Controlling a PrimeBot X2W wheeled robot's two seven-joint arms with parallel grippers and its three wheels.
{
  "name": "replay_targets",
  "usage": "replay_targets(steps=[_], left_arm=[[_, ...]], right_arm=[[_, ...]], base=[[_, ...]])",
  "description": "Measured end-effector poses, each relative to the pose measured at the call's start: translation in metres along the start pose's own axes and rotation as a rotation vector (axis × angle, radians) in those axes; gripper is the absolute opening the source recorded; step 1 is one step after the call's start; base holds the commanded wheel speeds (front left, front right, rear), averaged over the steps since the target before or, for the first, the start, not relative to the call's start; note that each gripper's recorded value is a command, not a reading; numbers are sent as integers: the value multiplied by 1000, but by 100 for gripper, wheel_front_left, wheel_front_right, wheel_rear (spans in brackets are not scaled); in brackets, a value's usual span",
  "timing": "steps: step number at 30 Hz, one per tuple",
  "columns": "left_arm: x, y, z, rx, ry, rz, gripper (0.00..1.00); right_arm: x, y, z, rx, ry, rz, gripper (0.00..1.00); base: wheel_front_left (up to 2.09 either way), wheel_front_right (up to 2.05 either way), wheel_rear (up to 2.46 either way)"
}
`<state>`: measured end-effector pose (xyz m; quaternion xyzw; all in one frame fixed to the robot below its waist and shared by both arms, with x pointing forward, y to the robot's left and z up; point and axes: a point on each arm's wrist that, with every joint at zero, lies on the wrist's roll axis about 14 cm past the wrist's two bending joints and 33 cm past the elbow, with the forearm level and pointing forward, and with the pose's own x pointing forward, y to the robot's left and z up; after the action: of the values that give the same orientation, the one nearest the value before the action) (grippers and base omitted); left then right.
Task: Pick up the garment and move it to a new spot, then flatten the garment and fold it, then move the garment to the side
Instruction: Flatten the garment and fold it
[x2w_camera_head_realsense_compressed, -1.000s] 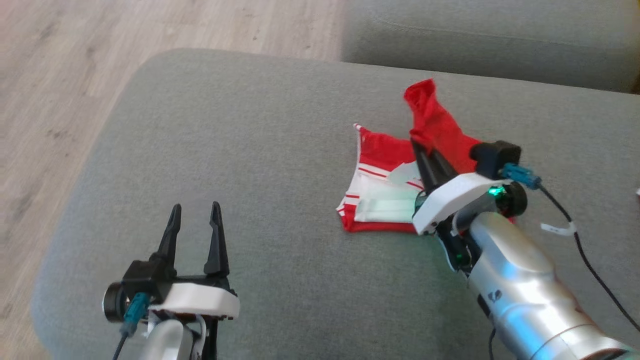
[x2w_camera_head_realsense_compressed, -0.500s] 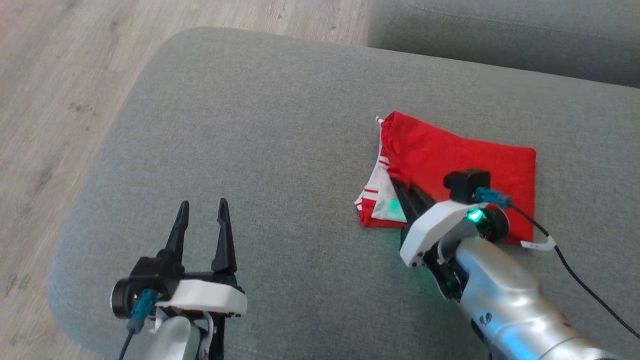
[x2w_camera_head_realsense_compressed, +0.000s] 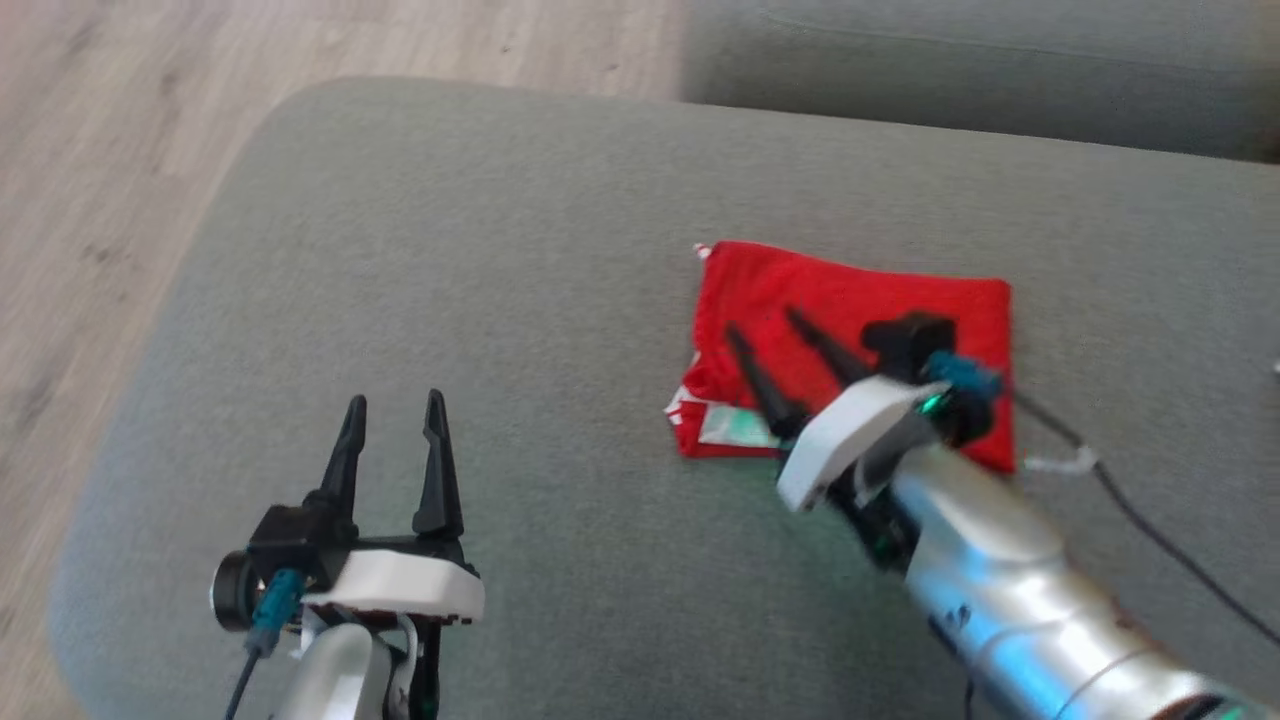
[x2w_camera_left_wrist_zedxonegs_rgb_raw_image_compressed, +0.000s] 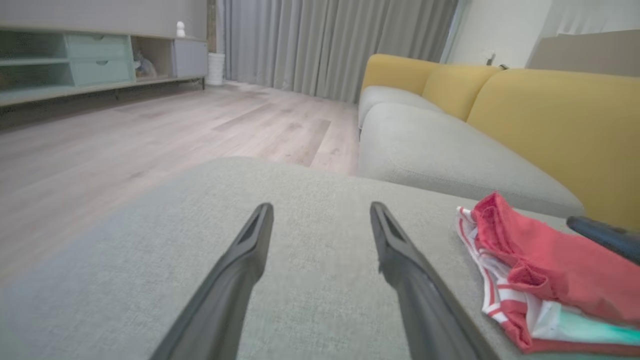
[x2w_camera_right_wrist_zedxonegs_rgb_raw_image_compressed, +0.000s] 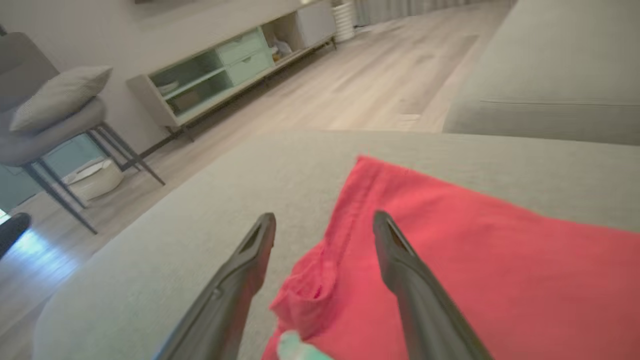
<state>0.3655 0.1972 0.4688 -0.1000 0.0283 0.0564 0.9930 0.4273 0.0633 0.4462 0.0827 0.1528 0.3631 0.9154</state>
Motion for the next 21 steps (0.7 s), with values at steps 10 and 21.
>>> replay_targets(steps=[10, 21], left_arm=[[19, -34, 24, -8, -79, -98, 100], [13, -56, 4, -19, -22, -157, 100]], right_arm=[[-60, -101, 107, -103, -330, -337, 100], [-167, -132, 42, -120, -314, -587, 100]], base=[[0, 0, 0], [0, 0, 0]])
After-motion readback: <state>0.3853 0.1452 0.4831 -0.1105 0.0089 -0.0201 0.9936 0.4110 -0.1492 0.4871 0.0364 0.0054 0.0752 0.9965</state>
